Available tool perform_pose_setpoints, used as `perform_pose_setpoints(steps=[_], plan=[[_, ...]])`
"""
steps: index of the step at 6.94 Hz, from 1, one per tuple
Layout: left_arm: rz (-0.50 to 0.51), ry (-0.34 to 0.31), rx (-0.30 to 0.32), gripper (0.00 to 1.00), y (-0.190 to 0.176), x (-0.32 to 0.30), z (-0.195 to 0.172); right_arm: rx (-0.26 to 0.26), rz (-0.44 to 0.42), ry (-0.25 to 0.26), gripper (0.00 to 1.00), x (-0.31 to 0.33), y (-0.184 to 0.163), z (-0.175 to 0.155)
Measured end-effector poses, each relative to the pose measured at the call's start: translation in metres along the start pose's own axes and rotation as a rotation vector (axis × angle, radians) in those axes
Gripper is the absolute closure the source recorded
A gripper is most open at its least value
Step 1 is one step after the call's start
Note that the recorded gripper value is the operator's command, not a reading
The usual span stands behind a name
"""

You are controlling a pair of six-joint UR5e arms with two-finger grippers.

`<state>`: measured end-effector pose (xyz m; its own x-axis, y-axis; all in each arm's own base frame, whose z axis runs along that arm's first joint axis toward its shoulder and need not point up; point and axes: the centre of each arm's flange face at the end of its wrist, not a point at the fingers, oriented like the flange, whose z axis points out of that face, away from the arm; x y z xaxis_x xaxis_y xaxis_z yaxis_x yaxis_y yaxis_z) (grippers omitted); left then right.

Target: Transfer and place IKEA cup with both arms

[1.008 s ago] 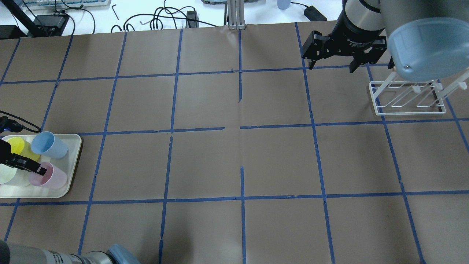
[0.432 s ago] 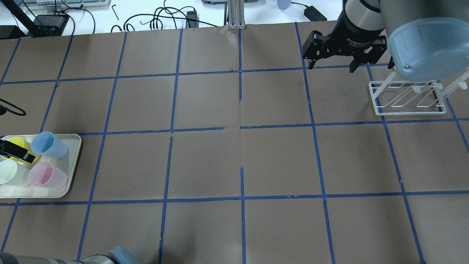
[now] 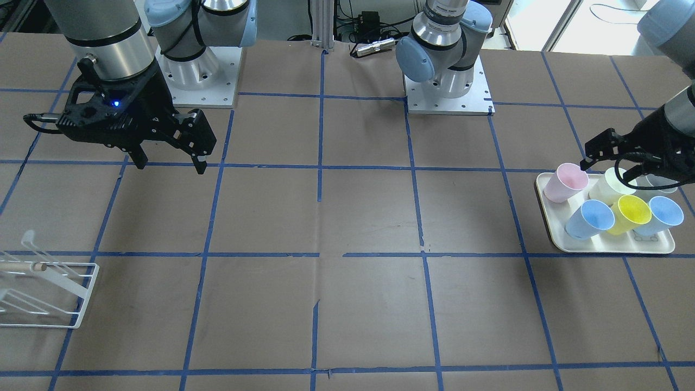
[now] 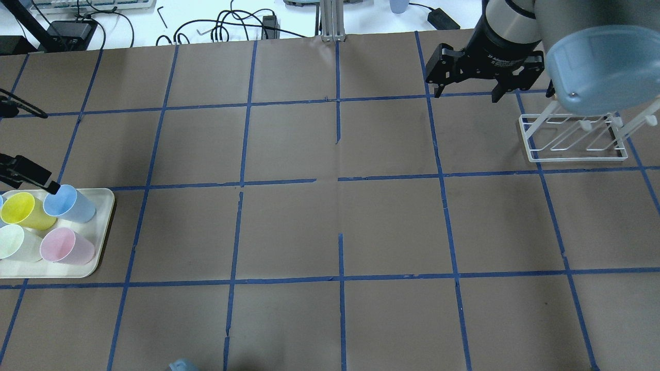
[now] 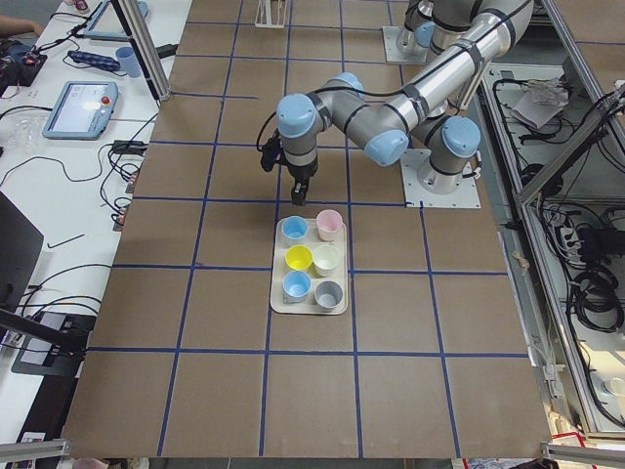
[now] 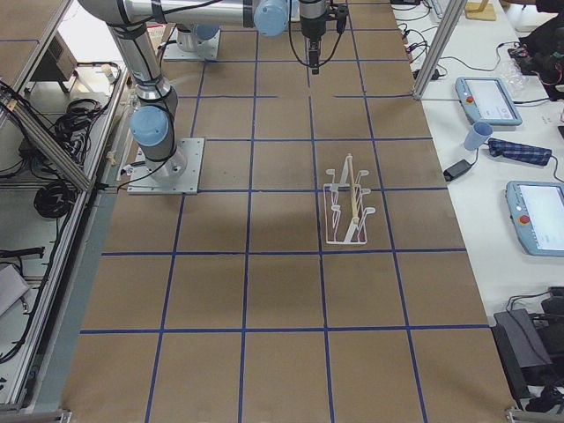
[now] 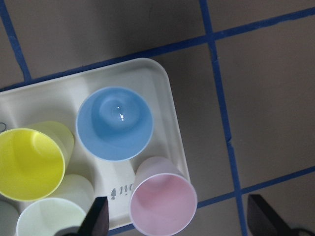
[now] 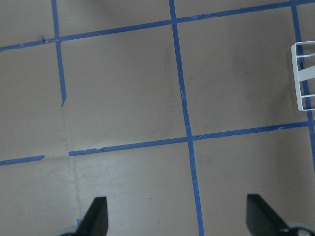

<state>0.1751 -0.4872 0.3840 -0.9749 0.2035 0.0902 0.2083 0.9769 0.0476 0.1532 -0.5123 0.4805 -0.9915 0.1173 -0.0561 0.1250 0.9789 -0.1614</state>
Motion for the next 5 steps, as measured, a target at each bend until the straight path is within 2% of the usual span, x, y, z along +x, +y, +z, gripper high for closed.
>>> perform_pose_setpoints(steps=[3, 5], plan=[[-0.139, -0.045, 0.016, 0.00, -0.056, 0.147, -0.057, -0.001, 0.001, 0.000, 0.00, 0.000, 0.000, 0.000], [-0.165, -0.101, 0.043, 0.00, -0.059, 0.242, -0.080, -0.001, 0.002, 0.000, 0.00, 0.000, 0.001, 0.000]])
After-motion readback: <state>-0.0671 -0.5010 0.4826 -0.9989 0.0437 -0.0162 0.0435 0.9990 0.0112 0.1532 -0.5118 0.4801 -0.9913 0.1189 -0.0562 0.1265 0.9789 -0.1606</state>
